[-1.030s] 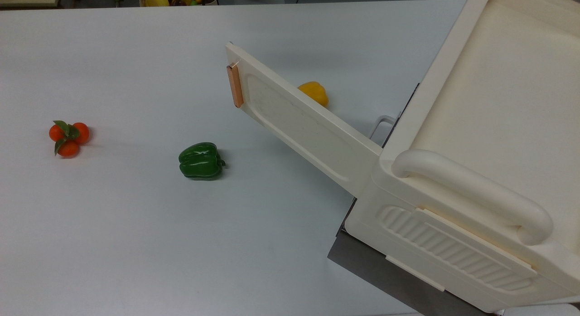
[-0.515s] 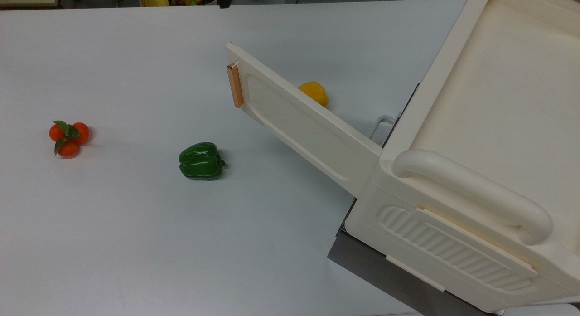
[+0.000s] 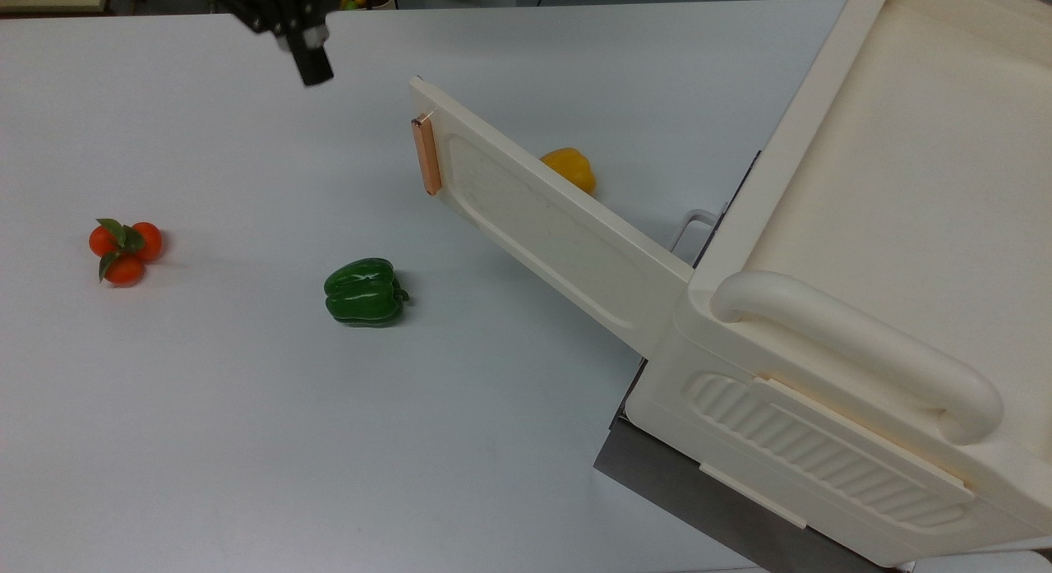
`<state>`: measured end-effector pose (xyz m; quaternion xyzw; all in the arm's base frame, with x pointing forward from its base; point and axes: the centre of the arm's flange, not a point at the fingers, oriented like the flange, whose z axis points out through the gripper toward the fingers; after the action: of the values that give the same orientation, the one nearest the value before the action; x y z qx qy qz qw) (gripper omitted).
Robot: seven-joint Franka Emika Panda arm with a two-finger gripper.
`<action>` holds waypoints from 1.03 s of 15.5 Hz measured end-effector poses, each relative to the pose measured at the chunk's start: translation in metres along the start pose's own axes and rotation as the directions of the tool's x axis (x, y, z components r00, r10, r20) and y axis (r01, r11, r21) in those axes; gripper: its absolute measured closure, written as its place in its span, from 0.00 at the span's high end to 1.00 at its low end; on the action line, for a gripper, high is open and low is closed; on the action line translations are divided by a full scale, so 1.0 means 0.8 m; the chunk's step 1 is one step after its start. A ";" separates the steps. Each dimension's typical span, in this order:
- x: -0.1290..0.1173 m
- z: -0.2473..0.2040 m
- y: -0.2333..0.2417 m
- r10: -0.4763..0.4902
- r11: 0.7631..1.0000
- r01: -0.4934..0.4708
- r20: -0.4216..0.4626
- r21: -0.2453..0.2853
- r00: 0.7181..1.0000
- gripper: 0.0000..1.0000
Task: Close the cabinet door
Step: 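Move the gripper down to the outer face of the open cream door, then push the cream door with the gripper, swinging it toward the cabinet body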
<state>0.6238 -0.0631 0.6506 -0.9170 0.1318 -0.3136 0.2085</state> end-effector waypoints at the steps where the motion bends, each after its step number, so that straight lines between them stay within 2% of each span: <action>1: 0.003 0.011 0.002 0.015 1.000 -0.015 -0.032 0.005 0.999 0.01; 7: -0.012 0.100 -0.025 0.014 1.000 -0.012 -0.088 0.017 0.996 0.01; 11: -0.035 0.152 -0.045 -0.004 1.000 0.005 -0.052 0.027 0.999 0.01; 14: -0.042 0.157 -0.057 -0.013 0.999 0.014 -0.024 0.040 1.000 0.01; 16: -0.051 0.161 -0.064 -0.021 0.999 0.020 0.037 0.050 0.999 0.01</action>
<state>0.6794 0.0357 0.5608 -0.9186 0.1106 -0.3014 0.2303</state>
